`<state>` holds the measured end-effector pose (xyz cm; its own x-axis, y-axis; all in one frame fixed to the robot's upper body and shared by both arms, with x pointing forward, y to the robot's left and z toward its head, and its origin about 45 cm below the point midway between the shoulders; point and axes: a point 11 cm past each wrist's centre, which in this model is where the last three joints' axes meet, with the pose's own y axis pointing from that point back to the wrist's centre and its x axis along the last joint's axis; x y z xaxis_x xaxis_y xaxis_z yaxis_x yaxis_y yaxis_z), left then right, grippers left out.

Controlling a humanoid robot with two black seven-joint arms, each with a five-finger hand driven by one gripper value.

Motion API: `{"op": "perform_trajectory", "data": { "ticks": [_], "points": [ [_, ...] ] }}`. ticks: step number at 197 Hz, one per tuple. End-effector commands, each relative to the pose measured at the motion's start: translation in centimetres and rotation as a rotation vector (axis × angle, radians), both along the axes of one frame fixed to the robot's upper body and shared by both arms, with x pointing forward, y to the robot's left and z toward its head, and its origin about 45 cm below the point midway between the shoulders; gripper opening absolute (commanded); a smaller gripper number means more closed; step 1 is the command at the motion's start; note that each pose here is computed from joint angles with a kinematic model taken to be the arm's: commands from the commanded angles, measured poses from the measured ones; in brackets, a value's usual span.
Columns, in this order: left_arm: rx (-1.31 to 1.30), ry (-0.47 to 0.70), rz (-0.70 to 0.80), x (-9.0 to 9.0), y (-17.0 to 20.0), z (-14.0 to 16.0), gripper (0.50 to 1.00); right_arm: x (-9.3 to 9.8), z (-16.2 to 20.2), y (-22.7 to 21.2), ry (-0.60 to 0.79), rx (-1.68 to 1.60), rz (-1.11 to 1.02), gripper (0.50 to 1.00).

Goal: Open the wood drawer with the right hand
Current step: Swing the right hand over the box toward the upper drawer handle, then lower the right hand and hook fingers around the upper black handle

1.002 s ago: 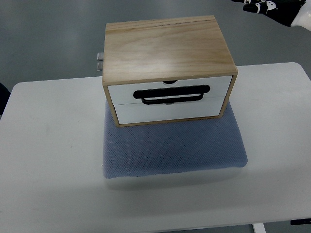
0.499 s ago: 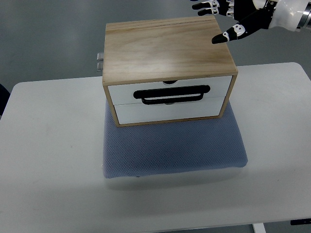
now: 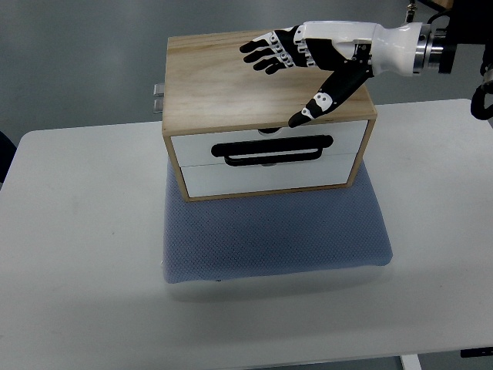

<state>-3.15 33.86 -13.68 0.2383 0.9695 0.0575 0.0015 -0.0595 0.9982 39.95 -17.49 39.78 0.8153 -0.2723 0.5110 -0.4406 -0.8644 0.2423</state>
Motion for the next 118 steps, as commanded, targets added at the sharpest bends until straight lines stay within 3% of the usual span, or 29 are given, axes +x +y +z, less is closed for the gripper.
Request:
{"op": "perform_trajectory", "data": {
  "ticks": [1, 118],
  "points": [
    [0.000, -0.001, 0.001, 0.0, 0.0, 0.0, 1.000, -0.3, -1.4, 0.8, 0.012, -0.058, 0.011, 0.940],
    [0.000, -0.001, 0.001, 0.0, 0.0, 0.0, 1.000, -1.9, -5.0, 2.7, 0.083, -0.201, 0.047, 0.936]
  ]
}}
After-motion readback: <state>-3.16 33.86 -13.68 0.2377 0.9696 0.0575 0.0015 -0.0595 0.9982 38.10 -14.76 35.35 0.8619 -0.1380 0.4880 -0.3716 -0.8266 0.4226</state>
